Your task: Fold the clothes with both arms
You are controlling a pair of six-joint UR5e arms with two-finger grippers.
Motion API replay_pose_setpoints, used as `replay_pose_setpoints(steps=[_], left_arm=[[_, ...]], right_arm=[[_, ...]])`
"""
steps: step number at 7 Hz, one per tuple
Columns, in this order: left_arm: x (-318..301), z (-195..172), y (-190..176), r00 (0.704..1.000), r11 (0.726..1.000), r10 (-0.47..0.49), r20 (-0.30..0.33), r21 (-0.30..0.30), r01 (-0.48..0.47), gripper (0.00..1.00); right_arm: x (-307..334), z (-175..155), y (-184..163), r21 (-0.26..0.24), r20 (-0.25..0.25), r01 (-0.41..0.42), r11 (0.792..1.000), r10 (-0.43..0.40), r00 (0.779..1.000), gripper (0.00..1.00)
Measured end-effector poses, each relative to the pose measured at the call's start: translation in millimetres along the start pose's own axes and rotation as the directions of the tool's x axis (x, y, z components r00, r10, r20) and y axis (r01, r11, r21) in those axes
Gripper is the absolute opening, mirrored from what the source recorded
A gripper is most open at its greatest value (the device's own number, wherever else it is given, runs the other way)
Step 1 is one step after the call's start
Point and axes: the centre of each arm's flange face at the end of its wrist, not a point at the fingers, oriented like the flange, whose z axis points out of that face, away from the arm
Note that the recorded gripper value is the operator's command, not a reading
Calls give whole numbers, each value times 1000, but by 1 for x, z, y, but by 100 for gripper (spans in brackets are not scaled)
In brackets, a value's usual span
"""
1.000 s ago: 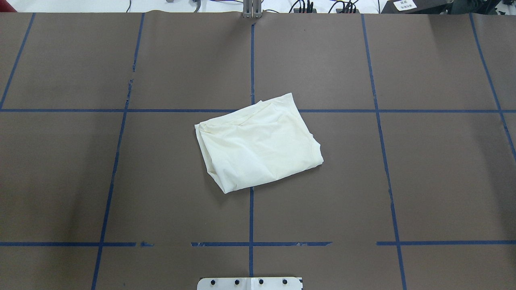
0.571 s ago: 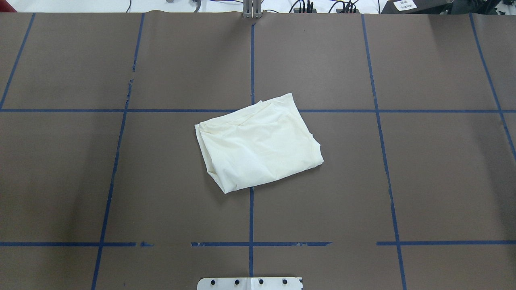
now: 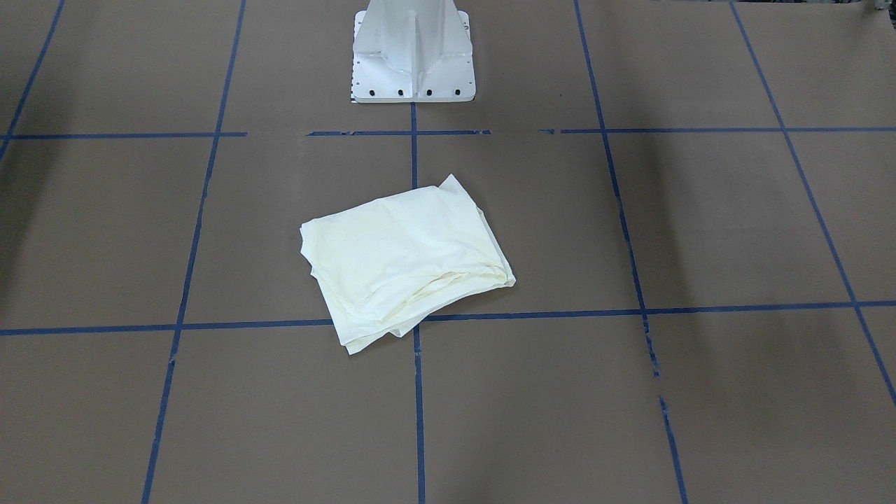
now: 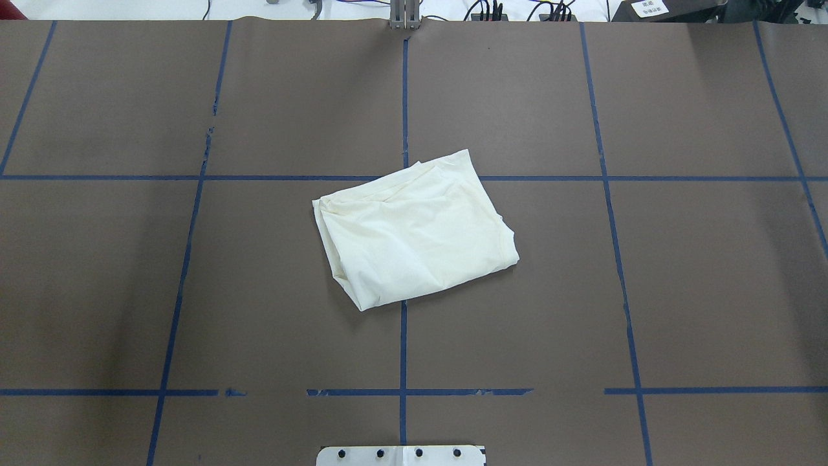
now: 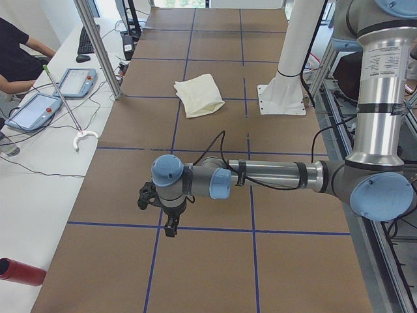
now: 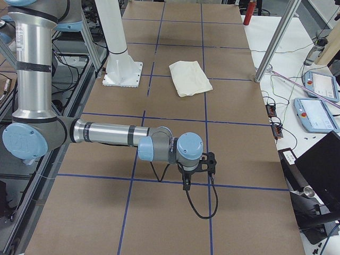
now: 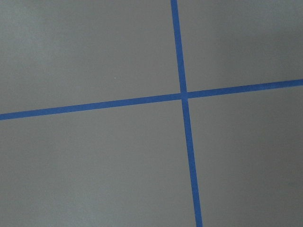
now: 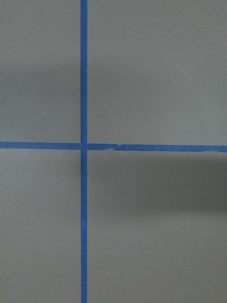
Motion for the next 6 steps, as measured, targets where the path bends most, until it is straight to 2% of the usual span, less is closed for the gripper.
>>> replay_pose_setpoints(steps=[6], left_arm=[[0, 2, -2, 1000, 1000, 11, -2, -2, -11, 100]], right_arm=[[-1, -1, -1, 2, 1, 3, 1000, -3, 1000, 100]])
